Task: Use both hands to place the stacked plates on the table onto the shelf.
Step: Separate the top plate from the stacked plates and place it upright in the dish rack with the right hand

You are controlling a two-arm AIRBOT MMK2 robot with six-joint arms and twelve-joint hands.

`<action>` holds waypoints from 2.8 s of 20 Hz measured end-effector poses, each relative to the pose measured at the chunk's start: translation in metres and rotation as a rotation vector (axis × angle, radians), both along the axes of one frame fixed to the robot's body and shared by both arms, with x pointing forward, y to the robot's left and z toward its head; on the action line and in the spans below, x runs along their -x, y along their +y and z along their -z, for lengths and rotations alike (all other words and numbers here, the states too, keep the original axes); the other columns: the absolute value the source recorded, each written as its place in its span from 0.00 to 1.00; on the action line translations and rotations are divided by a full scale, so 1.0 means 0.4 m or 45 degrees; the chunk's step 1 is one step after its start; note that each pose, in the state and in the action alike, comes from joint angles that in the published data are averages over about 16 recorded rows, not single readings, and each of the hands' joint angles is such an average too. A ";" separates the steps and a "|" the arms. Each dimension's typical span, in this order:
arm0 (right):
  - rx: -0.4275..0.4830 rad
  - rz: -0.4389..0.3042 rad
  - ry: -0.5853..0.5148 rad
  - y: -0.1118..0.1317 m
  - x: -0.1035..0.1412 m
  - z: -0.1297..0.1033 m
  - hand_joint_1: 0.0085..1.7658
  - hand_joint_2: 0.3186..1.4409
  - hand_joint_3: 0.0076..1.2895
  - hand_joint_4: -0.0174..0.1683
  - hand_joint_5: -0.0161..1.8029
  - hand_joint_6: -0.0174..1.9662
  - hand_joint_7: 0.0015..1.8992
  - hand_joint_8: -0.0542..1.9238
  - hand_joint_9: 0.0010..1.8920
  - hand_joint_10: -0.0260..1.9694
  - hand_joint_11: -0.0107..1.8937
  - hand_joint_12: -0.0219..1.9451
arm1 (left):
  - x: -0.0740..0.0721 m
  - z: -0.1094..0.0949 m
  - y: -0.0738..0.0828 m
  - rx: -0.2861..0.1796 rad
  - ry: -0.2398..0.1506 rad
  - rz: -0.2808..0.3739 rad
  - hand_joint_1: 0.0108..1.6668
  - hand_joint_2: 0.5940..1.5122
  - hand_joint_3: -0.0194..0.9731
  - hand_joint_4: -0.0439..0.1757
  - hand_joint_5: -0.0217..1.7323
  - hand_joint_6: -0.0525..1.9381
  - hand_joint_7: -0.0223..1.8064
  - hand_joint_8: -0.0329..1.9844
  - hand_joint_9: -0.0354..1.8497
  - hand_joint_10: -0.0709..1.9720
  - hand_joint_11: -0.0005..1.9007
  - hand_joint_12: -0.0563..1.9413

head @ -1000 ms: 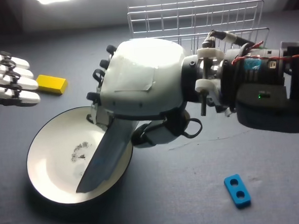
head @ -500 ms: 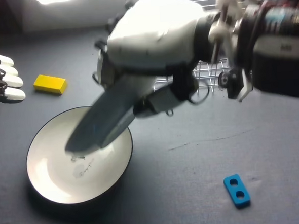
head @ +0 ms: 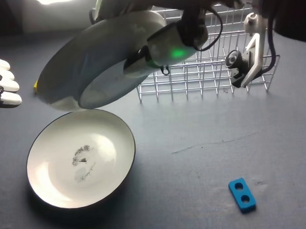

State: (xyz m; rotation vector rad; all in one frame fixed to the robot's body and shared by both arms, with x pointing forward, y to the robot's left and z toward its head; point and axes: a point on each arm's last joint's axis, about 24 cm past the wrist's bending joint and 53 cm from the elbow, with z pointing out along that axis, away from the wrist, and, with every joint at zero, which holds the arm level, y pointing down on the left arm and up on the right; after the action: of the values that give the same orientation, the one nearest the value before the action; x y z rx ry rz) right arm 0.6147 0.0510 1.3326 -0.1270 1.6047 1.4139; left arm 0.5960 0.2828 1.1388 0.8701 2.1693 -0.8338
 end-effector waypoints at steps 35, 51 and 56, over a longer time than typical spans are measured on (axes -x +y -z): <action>-0.302 0.371 0.226 -0.321 -0.246 -0.054 0.69 0.59 0.01 0.20 0.56 0.47 0.53 0.49 0.67 0.01 0.43 0.57 | -0.030 -0.017 0.027 -0.001 -0.047 -0.051 0.00 0.54 0.03 0.20 0.03 0.03 0.03 0.01 0.03 0.03 0.01 0.03; -0.385 0.462 0.445 -0.416 -0.318 0.011 0.69 0.61 0.01 0.21 0.55 0.45 0.55 0.46 0.67 0.01 0.44 0.55 | -0.031 -0.021 0.023 0.006 -0.053 -0.047 0.00 0.54 0.03 0.20 0.04 0.03 0.02 0.01 0.03 0.03 0.01 0.03; -0.375 0.473 0.484 -0.424 -0.329 0.038 0.69 0.62 0.01 0.21 0.55 0.45 0.55 0.46 0.67 0.01 0.44 0.55 | -0.031 -0.022 0.021 0.008 -0.054 -0.046 0.00 0.54 0.03 0.20 0.03 0.03 0.02 0.01 0.03 0.03 0.01 0.03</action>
State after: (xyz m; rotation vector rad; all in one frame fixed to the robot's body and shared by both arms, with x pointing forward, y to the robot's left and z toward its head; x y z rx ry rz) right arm 0.7463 -0.1187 1.3176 0.6155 1.5905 1.4113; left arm 0.6084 0.2912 1.1476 0.8362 2.1384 -0.7968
